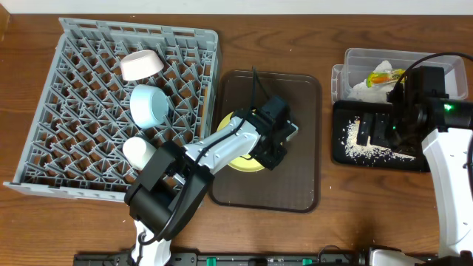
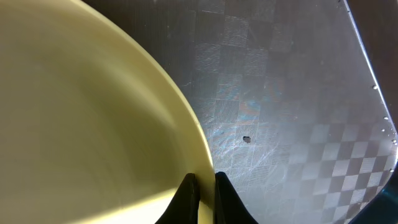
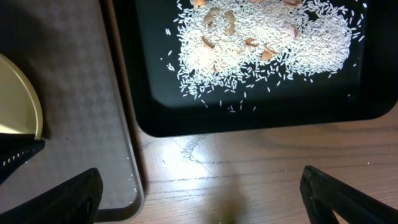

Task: Sort waste into correct bins and load items into the dishwasher
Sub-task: 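Move the left gripper to the yellow plate and pinch its rim, then drag the yellow plate toward the tray edge with the left gripper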

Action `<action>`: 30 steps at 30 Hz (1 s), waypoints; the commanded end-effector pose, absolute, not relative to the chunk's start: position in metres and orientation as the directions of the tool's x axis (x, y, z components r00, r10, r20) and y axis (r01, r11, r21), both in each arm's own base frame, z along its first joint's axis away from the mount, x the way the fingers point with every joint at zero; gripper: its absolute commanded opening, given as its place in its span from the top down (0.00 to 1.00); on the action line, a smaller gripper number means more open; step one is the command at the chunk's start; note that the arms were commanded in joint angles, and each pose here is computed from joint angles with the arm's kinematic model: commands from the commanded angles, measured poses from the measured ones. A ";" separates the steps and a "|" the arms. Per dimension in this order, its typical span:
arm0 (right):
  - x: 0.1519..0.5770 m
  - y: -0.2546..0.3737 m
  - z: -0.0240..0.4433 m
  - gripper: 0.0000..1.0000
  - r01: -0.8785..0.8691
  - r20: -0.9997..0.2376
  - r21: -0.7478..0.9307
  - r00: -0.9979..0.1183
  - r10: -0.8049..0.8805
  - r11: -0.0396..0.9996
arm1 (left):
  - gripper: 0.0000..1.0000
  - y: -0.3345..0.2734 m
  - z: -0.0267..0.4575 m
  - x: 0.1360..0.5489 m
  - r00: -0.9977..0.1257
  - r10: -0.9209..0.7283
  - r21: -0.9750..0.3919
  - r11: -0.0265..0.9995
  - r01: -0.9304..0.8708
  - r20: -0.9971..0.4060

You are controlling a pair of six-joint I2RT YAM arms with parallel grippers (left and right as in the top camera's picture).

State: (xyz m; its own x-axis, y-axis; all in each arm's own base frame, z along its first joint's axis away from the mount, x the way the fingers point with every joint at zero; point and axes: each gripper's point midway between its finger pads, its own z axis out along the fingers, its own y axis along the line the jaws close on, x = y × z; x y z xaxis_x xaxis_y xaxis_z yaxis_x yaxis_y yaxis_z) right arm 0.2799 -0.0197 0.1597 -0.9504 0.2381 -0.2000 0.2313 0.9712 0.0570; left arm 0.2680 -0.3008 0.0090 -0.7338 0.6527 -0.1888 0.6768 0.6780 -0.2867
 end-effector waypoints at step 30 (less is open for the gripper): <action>0.282 -0.023 0.167 0.01 0.230 -0.226 0.049 -0.945 0.235 0.972 | 0.68 -0.301 0.101 0.288 -0.713 0.573 -0.203 0.704 0.681 -0.404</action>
